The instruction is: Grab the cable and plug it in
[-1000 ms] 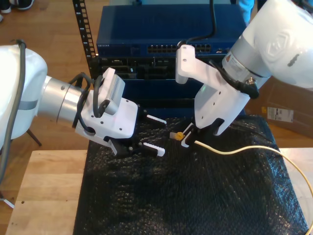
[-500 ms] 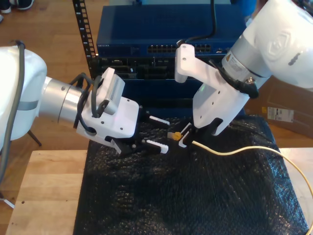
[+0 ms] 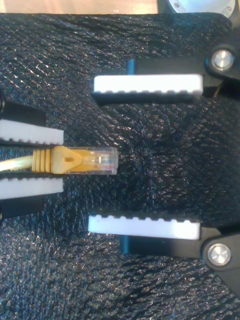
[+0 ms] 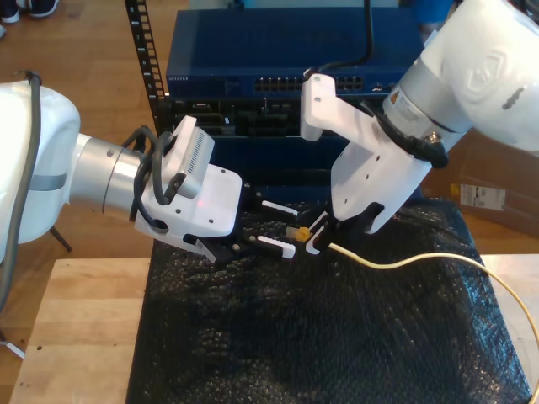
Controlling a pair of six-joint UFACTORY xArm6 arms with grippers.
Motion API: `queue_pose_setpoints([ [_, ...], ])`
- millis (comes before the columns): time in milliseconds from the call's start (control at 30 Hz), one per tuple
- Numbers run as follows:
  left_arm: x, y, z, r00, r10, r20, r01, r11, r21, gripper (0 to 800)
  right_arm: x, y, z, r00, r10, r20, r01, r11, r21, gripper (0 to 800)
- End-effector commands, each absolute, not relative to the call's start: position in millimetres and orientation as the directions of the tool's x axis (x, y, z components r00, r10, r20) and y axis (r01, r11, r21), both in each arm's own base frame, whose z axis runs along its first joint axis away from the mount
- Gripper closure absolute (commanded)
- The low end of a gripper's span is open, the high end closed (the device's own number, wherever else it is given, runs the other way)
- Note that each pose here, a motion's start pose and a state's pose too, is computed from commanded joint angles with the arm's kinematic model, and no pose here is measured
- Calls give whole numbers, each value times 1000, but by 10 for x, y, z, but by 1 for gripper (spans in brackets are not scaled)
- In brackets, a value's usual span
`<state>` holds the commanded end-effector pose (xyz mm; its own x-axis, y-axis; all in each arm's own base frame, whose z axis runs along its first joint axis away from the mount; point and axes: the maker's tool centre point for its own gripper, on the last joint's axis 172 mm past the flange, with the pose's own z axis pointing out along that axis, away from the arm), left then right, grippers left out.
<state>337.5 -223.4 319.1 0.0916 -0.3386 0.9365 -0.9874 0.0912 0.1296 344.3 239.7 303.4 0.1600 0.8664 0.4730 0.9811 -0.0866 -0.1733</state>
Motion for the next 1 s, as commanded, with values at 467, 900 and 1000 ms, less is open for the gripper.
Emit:
queue_pose_setpoints([
  [467, 3367, -2236, 3173, 99, -337, 936, -986, 90, 137, 554, 3435, 2396, 3026, 161, 867, 472, 981, -86, -176, 797],
  [900, 3363, -2236, 3168, 108, -338, 935, -985, 88, 145, 783, 3432, 2401, 3020, 157, 868, 472, 981, -82, -176, 776],
  [1000, 3367, -2229, 3168, 111, -340, 934, -985, 84, 148, 793, 3432, 2401, 3020, 155, 868, 472, 981, -81, -175, 576],
])
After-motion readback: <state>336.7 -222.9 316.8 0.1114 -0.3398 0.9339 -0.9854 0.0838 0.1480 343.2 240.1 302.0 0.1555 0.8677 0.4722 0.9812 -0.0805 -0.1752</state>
